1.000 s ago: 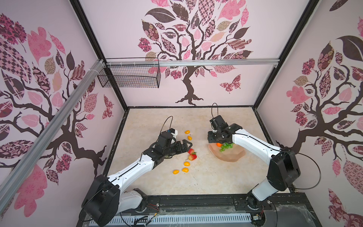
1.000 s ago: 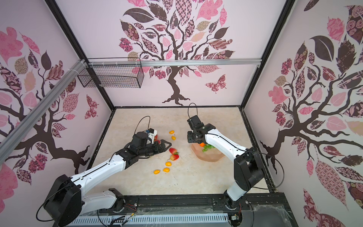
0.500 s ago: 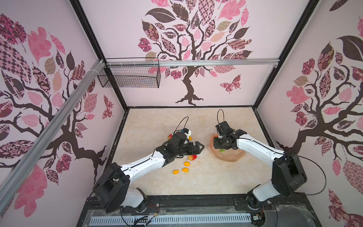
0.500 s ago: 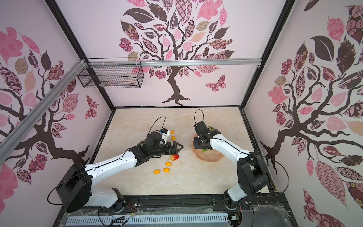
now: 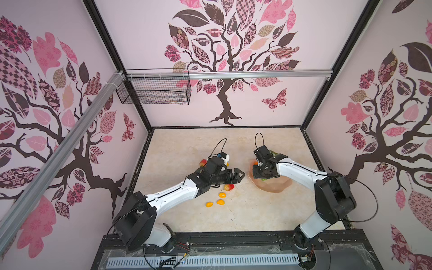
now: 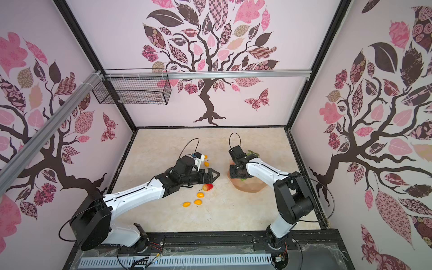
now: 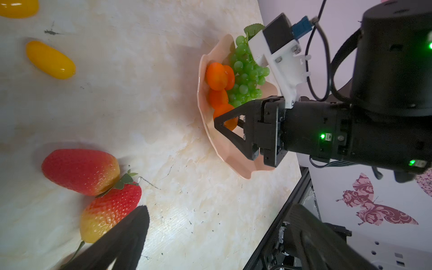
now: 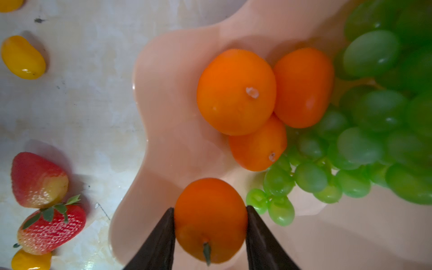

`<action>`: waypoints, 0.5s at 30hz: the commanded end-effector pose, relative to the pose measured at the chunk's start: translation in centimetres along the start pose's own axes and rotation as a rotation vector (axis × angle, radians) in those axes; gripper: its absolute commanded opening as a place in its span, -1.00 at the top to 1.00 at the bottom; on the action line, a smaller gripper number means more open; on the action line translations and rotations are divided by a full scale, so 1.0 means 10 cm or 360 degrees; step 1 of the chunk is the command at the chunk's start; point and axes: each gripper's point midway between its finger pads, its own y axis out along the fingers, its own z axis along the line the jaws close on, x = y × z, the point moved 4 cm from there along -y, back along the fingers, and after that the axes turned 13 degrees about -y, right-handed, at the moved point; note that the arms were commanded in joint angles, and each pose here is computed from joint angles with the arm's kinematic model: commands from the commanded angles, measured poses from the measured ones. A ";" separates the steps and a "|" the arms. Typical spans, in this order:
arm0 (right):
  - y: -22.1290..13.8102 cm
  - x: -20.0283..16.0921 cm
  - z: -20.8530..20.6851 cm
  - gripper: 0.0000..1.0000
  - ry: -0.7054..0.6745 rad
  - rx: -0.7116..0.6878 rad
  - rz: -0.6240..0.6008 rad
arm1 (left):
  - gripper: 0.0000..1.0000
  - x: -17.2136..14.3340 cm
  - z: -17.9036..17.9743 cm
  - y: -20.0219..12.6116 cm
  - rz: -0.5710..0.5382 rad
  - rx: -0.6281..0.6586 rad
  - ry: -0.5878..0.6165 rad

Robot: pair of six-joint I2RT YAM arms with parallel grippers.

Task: Arrange fruit in a fruit bowl
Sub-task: Place the fruit in the fruit bowl.

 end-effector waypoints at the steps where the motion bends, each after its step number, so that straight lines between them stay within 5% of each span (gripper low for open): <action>1: 0.04 0.02 -0.05 0.02 0.0007 -0.0072 0.0043 | -0.96 0.09 -0.18 -0.01 -0.0035 -0.0066 0.0055; 15: 0.13 0.02 -0.12 -0.07 -0.0016 -0.0179 0.0098 | -0.96 0.09 -0.17 -0.02 -0.0030 -0.0054 0.0060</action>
